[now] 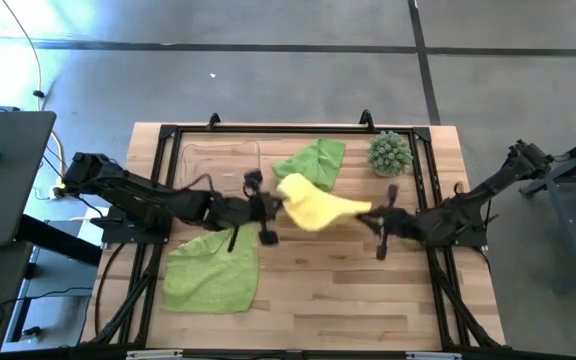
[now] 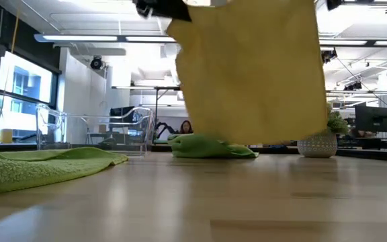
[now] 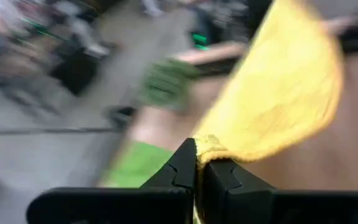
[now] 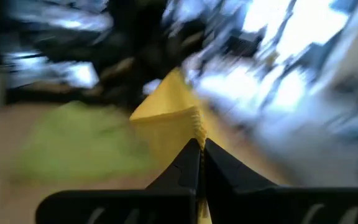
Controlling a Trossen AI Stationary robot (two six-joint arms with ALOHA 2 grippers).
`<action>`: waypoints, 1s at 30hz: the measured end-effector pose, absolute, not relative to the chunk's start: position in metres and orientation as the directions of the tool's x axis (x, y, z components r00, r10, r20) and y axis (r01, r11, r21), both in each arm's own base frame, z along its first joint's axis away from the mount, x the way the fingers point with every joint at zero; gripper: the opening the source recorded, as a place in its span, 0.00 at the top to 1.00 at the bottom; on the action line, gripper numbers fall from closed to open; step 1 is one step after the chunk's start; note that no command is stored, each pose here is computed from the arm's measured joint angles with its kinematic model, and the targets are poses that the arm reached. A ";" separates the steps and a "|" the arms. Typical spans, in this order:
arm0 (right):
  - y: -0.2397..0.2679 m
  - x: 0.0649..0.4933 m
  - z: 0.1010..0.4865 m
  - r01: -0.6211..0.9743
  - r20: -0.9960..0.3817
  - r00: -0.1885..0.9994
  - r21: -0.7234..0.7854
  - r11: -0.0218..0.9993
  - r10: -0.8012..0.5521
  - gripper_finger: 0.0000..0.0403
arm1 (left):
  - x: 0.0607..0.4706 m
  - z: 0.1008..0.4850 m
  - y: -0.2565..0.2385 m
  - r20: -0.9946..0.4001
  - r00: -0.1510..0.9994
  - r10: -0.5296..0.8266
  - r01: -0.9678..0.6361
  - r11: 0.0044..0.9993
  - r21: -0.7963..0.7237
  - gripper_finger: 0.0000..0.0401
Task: Roll microfiber towels into tight, uniform cylinder then place into a basket
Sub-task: Fold the yellow towel
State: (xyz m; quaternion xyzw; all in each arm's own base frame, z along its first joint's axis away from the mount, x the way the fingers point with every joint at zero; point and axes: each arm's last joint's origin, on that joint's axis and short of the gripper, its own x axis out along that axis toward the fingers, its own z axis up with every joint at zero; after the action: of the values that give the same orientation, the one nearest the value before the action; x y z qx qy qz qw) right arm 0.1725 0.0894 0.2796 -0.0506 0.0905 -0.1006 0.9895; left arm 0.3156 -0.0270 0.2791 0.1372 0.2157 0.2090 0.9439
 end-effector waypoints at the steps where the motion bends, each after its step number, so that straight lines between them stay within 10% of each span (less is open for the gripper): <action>1: 0.092 0.173 0.272 0.135 -0.231 0.962 -0.050 0.989 -0.144 1.00 | 0.317 0.271 -0.034 -0.396 0.823 0.407 -0.293 0.902 0.317 1.00; 19: 0.158 0.213 0.189 -0.020 -0.511 0.834 0.347 0.938 0.207 1.00 | 0.337 0.196 -0.095 -0.669 0.731 -0.133 0.103 0.991 -0.084 1.00; 30: 0.180 0.207 0.161 0.239 -0.480 0.877 0.400 0.885 -0.020 1.00 | 0.339 0.191 -0.070 -0.718 0.672 -0.180 0.078 0.982 -0.173 1.00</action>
State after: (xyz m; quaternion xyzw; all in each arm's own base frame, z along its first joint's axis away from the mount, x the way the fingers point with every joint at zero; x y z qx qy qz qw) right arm 0.2067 0.1799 0.1615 0.2302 0.2385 -0.0689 0.9410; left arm 0.3386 -0.0696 0.1908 -0.0640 0.3985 -0.0709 0.9122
